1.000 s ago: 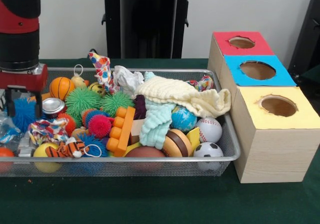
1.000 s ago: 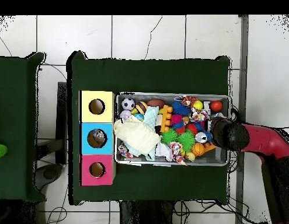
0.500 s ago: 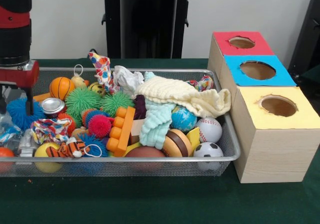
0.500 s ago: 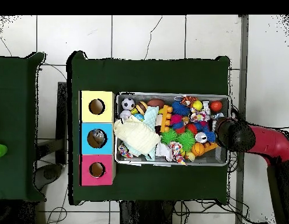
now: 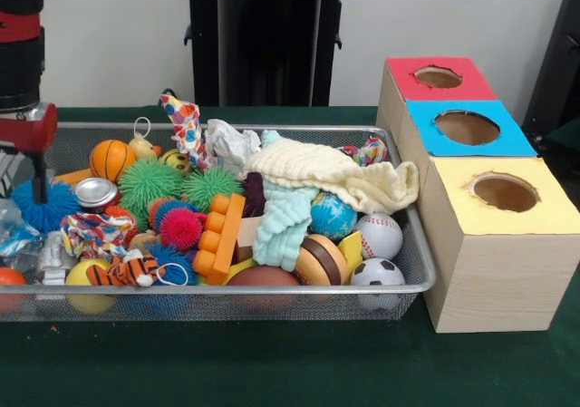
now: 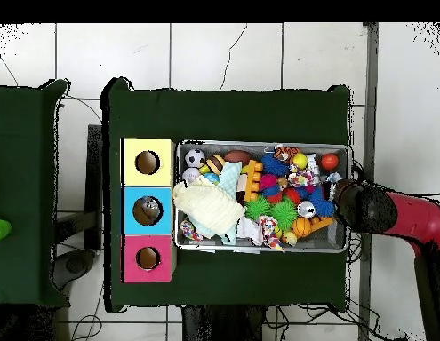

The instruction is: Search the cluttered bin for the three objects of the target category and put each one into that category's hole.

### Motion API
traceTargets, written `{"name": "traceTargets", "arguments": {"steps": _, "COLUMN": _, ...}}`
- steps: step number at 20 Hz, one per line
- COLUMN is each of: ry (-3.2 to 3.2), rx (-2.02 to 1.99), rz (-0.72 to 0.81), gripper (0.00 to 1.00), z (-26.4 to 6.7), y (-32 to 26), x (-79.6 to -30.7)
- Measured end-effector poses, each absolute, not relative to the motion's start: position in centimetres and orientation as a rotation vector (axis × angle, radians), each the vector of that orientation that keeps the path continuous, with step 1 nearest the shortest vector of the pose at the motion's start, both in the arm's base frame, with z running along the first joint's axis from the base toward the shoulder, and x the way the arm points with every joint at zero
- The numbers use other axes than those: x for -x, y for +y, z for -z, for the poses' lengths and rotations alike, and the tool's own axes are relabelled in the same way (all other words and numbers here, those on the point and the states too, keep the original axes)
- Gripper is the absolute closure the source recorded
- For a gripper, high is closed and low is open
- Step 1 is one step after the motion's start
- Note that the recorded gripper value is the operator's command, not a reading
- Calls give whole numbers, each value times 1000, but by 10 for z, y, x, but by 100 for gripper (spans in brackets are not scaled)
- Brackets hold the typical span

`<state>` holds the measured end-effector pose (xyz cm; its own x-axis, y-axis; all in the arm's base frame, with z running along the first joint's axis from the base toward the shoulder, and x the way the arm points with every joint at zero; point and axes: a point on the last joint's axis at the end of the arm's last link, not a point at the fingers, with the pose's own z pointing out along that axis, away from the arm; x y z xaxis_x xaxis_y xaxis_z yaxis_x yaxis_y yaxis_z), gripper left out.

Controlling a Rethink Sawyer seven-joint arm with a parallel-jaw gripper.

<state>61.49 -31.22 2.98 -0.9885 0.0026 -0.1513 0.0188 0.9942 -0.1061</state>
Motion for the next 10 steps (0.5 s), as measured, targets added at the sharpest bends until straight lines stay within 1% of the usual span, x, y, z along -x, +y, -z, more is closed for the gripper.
{"name": "traceTargets", "arguments": {"steps": 3, "ry": 2994, "rx": -34, "rz": 184, "gripper": 0, "z": -41, "y": -324, "x": -612}}
{"name": "traceTargets", "arguments": {"steps": 10, "ry": 3003, "rx": -72, "rz": 214, "gripper": 0, "z": -56, "y": -344, "x": -604}}
